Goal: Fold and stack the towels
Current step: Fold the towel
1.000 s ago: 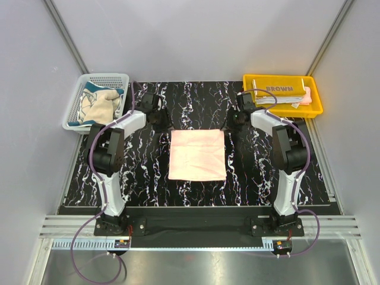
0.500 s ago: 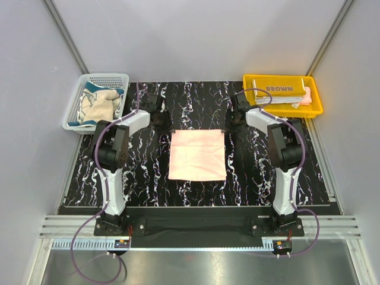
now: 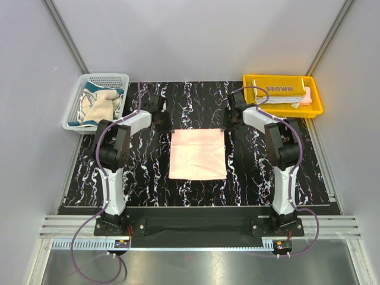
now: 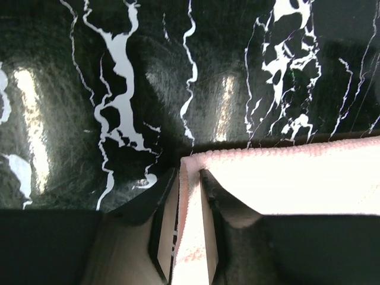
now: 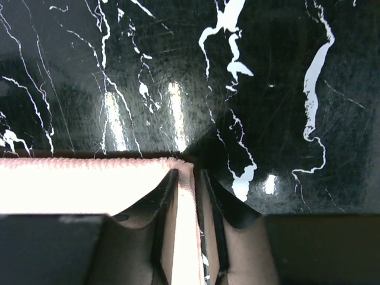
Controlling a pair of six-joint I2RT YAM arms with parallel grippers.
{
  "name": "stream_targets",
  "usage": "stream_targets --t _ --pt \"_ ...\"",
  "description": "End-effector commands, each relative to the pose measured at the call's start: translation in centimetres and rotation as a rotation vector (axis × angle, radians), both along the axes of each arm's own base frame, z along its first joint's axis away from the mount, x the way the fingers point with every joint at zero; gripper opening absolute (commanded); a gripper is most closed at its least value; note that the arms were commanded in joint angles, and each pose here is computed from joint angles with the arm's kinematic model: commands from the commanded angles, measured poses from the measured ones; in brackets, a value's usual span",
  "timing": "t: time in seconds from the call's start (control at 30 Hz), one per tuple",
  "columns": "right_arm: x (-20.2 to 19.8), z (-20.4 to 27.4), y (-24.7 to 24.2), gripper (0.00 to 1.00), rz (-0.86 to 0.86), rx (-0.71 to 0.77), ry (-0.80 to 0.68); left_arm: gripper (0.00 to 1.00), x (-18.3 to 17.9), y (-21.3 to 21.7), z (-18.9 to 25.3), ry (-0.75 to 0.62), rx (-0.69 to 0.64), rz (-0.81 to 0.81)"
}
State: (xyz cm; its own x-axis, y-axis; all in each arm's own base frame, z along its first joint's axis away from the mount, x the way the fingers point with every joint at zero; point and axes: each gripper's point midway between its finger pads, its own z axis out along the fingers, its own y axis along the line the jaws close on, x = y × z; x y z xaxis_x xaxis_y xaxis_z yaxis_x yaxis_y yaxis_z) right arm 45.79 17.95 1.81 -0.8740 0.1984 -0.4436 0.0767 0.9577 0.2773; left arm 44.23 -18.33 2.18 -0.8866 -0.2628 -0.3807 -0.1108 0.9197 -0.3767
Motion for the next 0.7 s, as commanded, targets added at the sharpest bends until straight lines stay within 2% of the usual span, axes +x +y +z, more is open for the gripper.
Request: stream_targets --t 0.0,0.1,0.17,0.2,0.43,0.67 --pt "-0.3 -1.6 -0.4 0.27 0.012 -0.062 0.030 0.26 1.0 0.0 -1.0 -0.016 0.021 0.002" --pt "-0.1 -1.6 -0.8 0.18 0.003 -0.082 0.022 0.19 1.3 -0.4 -1.0 -0.028 0.008 0.000" --pt "0.2 -1.4 -0.7 0.09 0.005 -0.085 0.014 0.04 1.9 -0.7 -0.5 -0.055 -0.010 -0.003" --pt "0.4 -1.2 -0.8 0.08 0.006 -0.085 0.010 0.02 2.2 -0.9 -0.1 -0.069 -0.020 -0.007" --pt "3.1 0.3 -0.3 0.01 0.028 -0.094 -0.060 0.00 5.7 -1.4 2.8 -0.202 -0.052 0.003" --pt "6.4 6.1 -0.4 0.00 0.000 -0.061 -0.236 0.00 9.1 -1.2 8.9 -0.388 -0.138 0.035"
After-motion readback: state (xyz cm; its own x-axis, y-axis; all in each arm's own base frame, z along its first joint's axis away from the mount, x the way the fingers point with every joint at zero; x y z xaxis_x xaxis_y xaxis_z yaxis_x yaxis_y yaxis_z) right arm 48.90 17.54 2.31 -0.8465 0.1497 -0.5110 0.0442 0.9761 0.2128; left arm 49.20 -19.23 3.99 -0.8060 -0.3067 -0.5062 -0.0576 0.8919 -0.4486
